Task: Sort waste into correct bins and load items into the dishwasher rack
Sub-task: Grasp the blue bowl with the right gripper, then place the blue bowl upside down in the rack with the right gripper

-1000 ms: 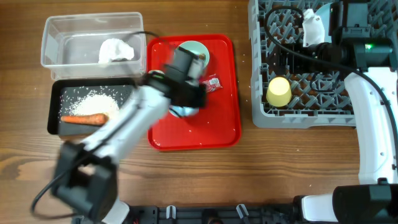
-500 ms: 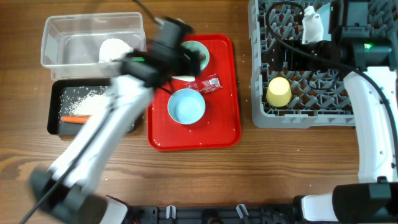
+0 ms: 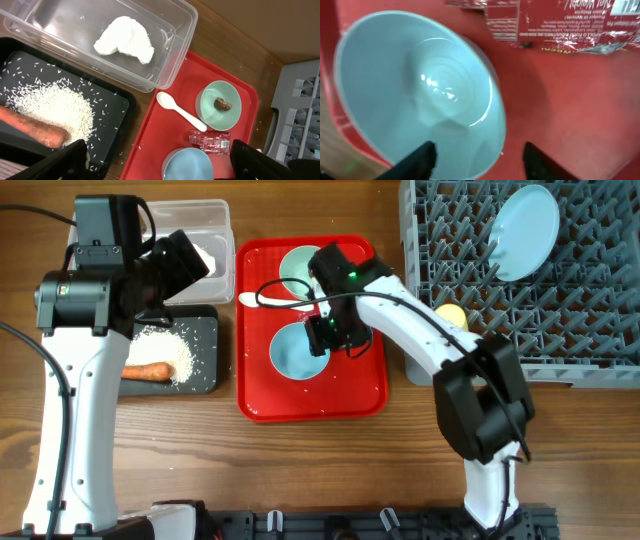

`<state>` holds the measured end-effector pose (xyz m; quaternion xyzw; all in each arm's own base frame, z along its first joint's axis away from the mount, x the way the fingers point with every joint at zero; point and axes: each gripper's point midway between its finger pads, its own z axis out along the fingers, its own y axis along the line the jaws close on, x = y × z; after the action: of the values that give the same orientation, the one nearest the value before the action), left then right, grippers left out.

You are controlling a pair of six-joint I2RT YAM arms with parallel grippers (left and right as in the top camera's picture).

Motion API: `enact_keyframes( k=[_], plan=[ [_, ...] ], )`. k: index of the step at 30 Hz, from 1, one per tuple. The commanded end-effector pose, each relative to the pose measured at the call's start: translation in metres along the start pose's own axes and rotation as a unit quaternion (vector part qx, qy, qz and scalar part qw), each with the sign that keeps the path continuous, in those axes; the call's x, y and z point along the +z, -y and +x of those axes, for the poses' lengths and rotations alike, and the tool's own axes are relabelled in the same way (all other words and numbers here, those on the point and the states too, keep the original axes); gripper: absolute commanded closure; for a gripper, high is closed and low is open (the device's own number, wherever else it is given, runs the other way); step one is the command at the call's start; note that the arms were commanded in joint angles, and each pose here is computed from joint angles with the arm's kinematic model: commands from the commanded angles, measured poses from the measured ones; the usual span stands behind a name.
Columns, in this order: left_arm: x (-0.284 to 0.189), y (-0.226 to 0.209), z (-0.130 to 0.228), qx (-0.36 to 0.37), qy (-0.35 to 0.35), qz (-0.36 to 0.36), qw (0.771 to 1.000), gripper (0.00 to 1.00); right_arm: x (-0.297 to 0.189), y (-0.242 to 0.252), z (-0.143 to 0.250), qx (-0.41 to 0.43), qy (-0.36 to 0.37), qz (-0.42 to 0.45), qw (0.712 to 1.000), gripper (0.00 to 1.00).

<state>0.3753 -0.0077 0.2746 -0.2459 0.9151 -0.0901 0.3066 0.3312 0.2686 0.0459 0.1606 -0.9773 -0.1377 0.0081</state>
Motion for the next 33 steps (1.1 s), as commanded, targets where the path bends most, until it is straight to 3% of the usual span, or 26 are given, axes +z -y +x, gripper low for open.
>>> enact_keyframes(
  k=[1, 3, 7, 10, 12, 14, 17, 20, 24, 27, 33],
  plan=[
    [0.004, -0.002, 0.003, -0.003, -0.010, -0.002, 1.000, 0.09, 0.024, 0.013, 0.005, 0.020, -0.026, 0.021, 0.999, 0.65],
    [0.004, -0.003, 0.004, -0.003, -0.012, -0.003, 1.000, 0.10, 0.024, 0.013, 0.005, 0.022, -0.027, 0.022, 0.999, 0.96],
    [0.004, -0.004, 0.005, -0.003, -0.014, -0.005, 1.000, 0.08, -0.015, 0.030, -0.011, 0.069, 0.029, 0.038, 0.996, 0.96],
    [0.005, -0.004, 0.006, -0.003, -0.014, -0.006, 1.000, 0.08, -0.133, 0.075, -0.038, 0.101, 0.186, 0.086, 0.974, 0.96],
    [0.005, -0.003, 0.006, -0.003, -0.015, -0.005, 1.000, 0.08, -0.220, 0.125, -0.033, 0.144, 0.299, 0.198, 0.922, 0.96],
    [0.005, -0.003, 0.006, -0.003, -0.015, -0.005, 1.000, 0.08, -0.306, 0.172, -0.012, 0.188, 0.390, 0.335, 0.837, 0.96],
    [0.009, -0.001, 0.009, -0.002, -0.026, 0.000, 1.000, 0.09, -0.374, 0.205, -0.001, 0.205, 0.440, 0.462, 0.742, 0.96],
    [0.018, 0.003, 0.014, -0.001, -0.043, 0.004, 0.999, 0.09, -0.377, 0.228, -0.036, 0.167, 0.442, 0.516, 0.714, 0.96],
    [0.033, 0.010, 0.024, 0.010, -0.063, 0.001, 0.998, 0.10, -0.346, 0.273, -0.073, 0.081, 0.278, 0.689, 0.664, 0.96],
    [0.038, 0.014, 0.028, 0.016, -0.071, 0.001, 0.997, 0.10, -0.308, 0.287, -0.104, 0.013, 0.213, 0.719, 0.661, 0.96],
    [0.046, 0.013, 0.030, 0.016, -0.078, -0.004, 0.997, 0.10, -0.260, 0.286, -0.121, -0.038, 0.184, 0.703, 0.686, 0.96]
  ],
)
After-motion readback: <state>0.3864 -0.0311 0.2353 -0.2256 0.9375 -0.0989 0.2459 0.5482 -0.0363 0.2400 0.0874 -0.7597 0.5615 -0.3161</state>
